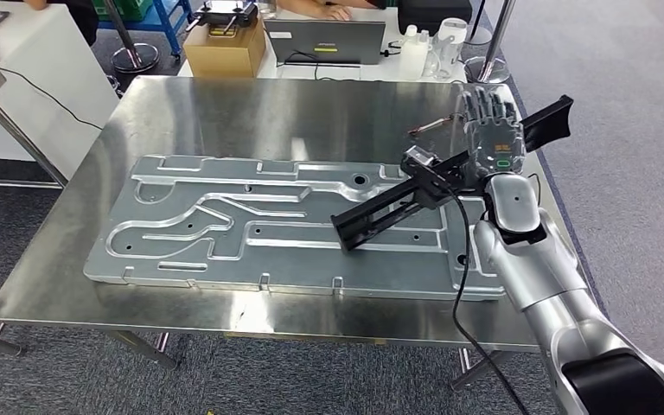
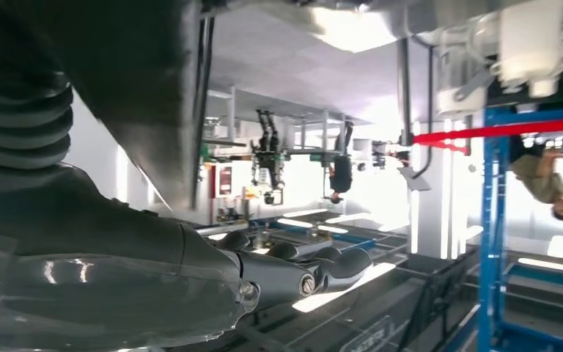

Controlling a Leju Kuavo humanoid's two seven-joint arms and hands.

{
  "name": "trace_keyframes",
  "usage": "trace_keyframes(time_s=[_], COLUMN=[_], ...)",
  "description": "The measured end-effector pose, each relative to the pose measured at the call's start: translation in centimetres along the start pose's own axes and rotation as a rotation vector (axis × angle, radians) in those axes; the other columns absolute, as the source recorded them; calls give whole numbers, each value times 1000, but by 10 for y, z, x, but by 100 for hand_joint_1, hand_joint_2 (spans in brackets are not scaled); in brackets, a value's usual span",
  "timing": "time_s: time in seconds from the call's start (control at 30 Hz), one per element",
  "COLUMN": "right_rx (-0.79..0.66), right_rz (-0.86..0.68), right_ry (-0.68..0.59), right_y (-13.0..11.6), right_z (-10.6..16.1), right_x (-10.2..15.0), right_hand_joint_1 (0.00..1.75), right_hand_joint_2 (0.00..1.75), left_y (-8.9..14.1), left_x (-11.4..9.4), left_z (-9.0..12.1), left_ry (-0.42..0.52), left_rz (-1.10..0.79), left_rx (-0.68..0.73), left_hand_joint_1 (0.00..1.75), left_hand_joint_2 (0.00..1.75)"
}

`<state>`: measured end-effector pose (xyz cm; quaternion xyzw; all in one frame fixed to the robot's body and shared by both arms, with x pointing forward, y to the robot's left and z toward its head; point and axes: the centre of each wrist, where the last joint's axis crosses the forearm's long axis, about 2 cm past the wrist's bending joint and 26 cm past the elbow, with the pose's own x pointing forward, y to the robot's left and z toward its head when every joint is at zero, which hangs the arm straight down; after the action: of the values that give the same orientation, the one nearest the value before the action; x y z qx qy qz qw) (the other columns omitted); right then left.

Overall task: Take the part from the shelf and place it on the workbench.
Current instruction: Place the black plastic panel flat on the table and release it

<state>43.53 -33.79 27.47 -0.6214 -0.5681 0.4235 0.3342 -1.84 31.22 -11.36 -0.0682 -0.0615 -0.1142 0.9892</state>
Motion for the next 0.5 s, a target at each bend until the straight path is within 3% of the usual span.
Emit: trace_keyframes(time_s=[0.5], right_rx=[13], right_rz=[31], right_ry=[-6], right_y=[-19], right_z=[-22], right_x=[-11], right_hand_joint_1=[0], right_hand_joint_2=[0], left_y=[-1], left_x=[0], left_z=[0], left_ry=[-4], left_rz=[0], left_rx=[-1], left_hand_joint_1=[0], left_hand_joint_2=[0])
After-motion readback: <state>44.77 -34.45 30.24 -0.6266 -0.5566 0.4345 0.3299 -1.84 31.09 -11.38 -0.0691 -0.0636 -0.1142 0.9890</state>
